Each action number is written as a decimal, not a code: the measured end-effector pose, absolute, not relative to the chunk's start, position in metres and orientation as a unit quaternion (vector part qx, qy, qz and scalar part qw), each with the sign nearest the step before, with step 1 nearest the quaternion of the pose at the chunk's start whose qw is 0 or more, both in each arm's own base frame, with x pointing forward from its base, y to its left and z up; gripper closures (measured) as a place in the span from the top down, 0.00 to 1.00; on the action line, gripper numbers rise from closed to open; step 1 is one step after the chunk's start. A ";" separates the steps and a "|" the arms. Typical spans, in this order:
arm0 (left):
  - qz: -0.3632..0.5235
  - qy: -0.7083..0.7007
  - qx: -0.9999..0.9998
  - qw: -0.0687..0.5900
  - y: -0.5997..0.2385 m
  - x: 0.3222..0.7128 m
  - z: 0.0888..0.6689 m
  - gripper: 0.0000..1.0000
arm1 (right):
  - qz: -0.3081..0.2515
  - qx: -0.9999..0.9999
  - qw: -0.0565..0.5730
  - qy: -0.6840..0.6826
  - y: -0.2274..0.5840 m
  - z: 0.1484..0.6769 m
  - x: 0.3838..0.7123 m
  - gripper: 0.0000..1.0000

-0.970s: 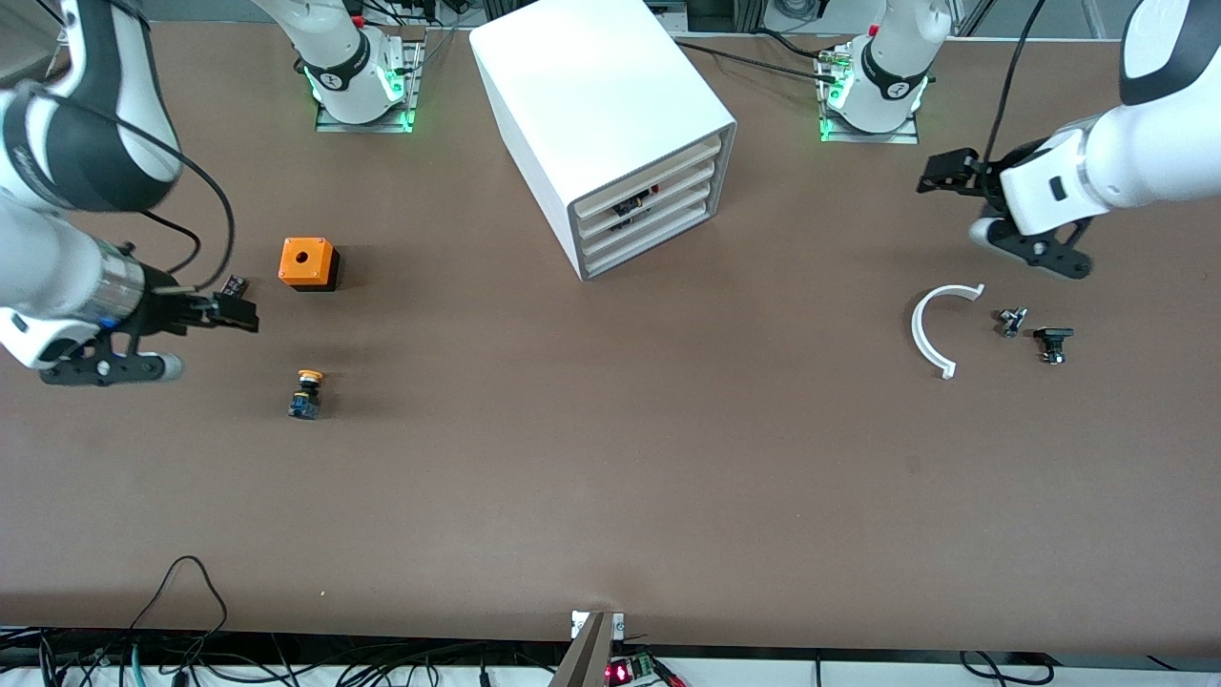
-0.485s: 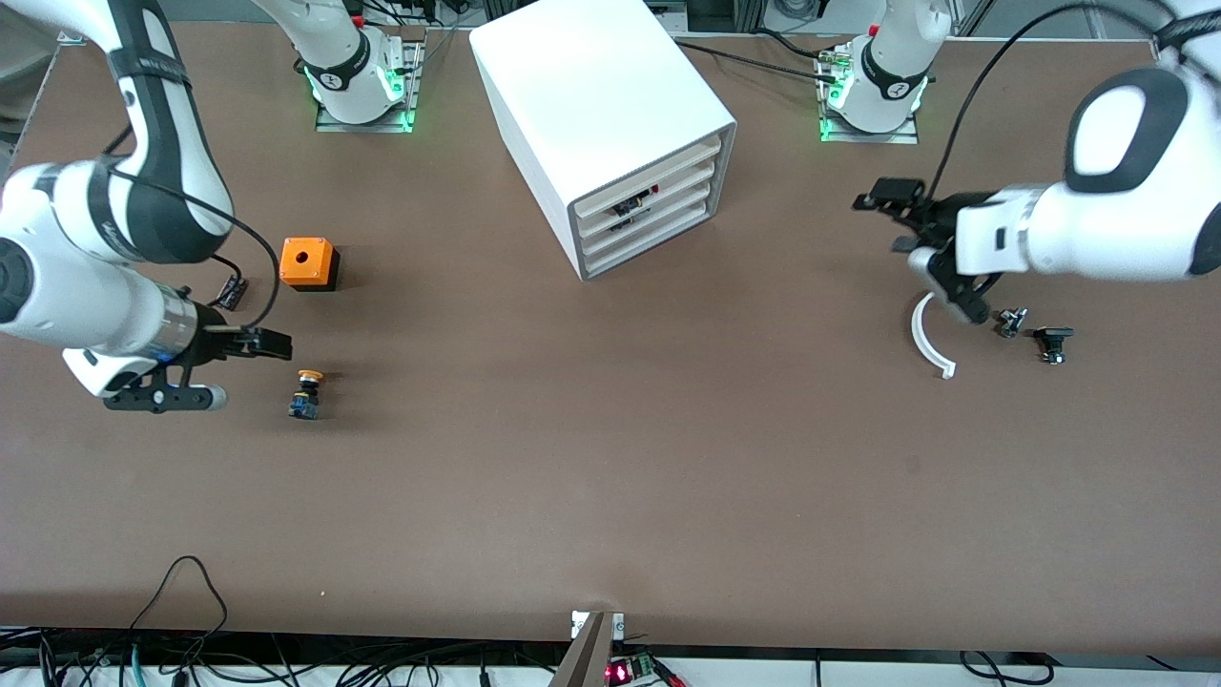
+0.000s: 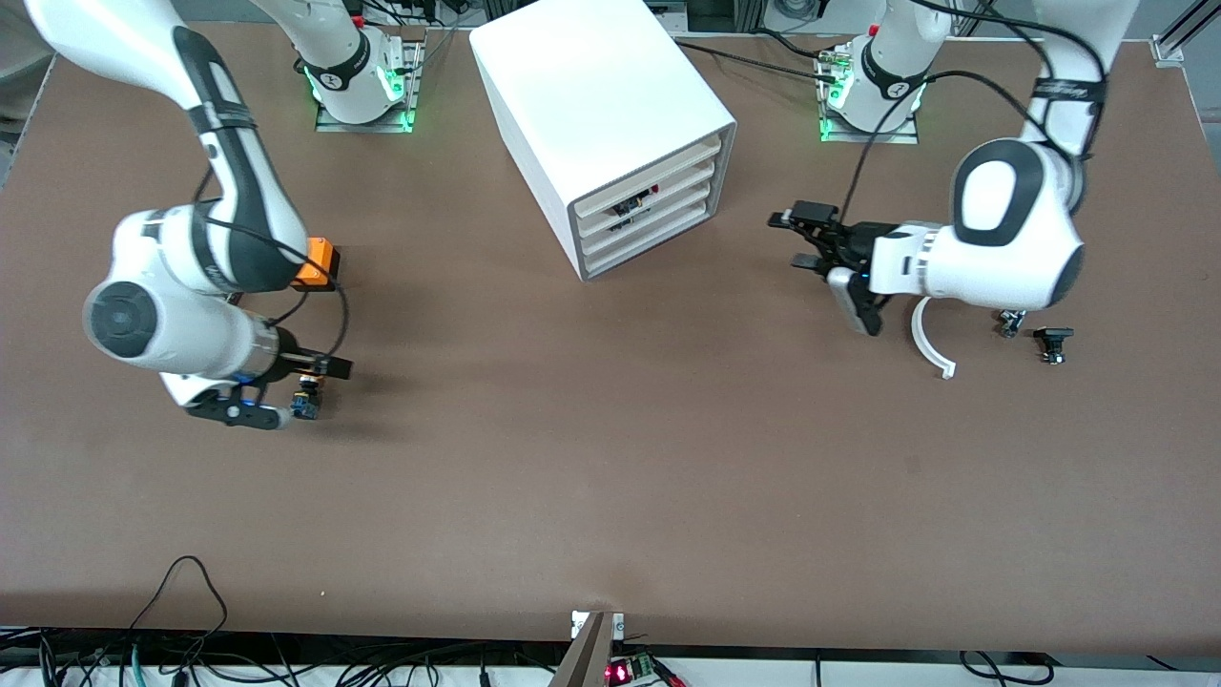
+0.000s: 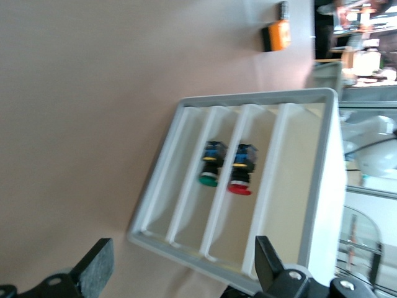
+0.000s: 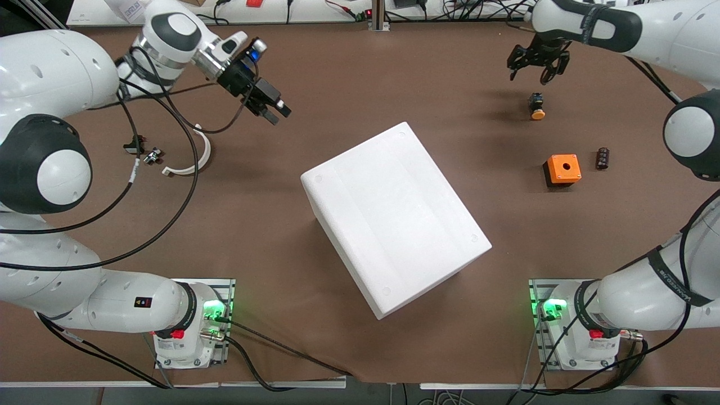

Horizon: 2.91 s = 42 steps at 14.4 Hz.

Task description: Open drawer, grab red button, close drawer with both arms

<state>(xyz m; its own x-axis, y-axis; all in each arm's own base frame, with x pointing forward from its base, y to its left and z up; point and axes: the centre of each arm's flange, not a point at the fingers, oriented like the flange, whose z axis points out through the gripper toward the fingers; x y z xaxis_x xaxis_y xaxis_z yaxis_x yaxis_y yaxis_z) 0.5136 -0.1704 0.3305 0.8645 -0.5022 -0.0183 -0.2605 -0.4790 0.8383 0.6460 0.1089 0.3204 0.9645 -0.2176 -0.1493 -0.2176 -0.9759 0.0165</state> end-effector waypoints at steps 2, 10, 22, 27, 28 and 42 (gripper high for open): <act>-0.116 -0.215 0.829 0.504 -0.178 0.497 0.296 1.00 | -0.078 0.987 0.005 -0.138 0.133 0.316 0.642 1.00; -0.101 -0.192 0.777 0.591 -0.200 0.424 0.203 0.96 | -0.062 0.974 0.007 -0.220 0.187 0.329 0.636 1.00; -0.136 -0.172 0.738 0.638 -0.255 0.369 0.171 0.52 | -0.089 0.935 -0.076 -0.335 0.249 0.394 0.659 1.00; -0.132 -0.171 0.737 0.640 -0.253 0.372 0.171 0.15 | -0.086 0.920 -0.084 -0.372 0.283 0.401 0.673 1.00; -0.130 -0.169 0.738 0.640 -0.252 0.374 0.171 0.15 | -0.085 0.918 -0.085 -0.378 0.290 0.402 0.674 1.00; -0.069 -0.151 0.772 0.614 -0.168 0.487 0.180 0.14 | -0.086 0.863 -0.096 -0.488 0.471 0.417 0.594 1.00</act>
